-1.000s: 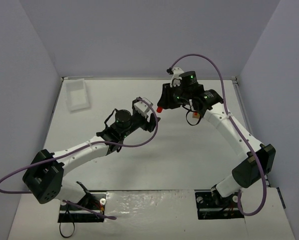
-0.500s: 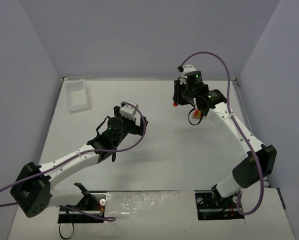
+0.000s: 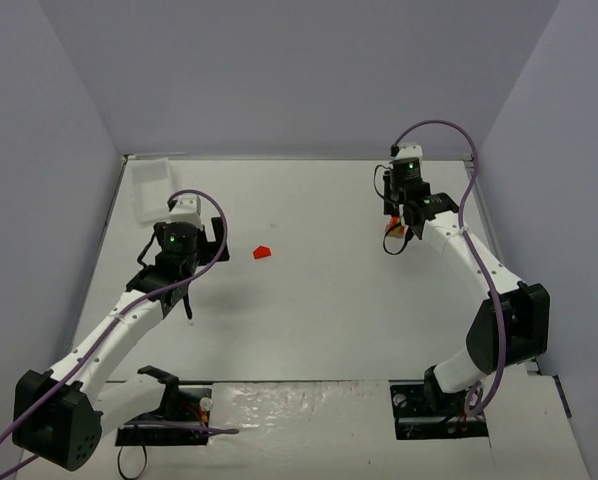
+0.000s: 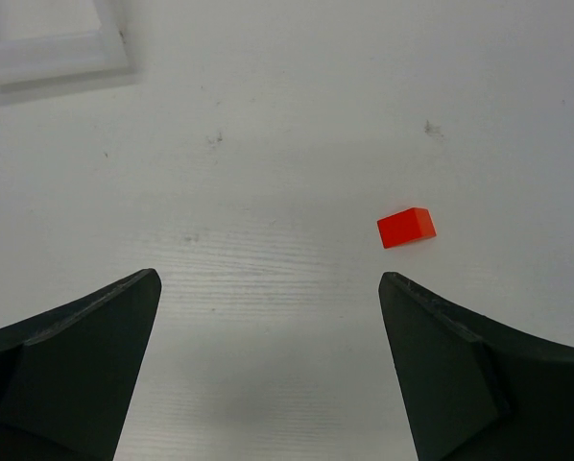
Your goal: Build the wood block tower
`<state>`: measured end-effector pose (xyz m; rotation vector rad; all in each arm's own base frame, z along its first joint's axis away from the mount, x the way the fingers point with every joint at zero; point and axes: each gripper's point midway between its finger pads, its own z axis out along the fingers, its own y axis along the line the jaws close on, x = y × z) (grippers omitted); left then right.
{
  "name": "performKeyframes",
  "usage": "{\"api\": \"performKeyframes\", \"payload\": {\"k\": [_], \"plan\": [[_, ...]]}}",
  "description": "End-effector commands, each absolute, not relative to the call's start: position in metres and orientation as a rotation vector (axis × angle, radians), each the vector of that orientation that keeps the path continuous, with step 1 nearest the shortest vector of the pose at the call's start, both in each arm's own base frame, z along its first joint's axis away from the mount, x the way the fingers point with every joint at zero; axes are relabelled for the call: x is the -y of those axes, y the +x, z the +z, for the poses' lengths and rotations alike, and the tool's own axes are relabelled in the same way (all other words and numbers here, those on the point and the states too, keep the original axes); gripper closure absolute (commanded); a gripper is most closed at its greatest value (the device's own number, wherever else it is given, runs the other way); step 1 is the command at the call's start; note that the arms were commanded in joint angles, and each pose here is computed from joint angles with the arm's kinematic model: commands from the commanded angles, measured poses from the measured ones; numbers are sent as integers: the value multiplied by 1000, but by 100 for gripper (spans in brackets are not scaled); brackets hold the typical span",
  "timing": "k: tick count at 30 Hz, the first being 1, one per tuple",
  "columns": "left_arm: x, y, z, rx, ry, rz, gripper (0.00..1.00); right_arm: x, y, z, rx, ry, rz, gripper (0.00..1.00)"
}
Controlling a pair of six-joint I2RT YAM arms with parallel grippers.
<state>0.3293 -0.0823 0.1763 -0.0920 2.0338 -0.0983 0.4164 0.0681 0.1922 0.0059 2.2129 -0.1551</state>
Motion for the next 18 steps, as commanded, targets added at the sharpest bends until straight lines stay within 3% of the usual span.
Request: {"api": "performKeyframes", "payload": {"k": [1, 18], "plan": [[84, 334, 185, -2016, -70, -113, 3, -46, 435, 215, -2069, 135, -171, 100], [82, 335, 191, -2000, 40, -67, 3, -35, 461, 170, -2160, 188, -26, 100]]}}
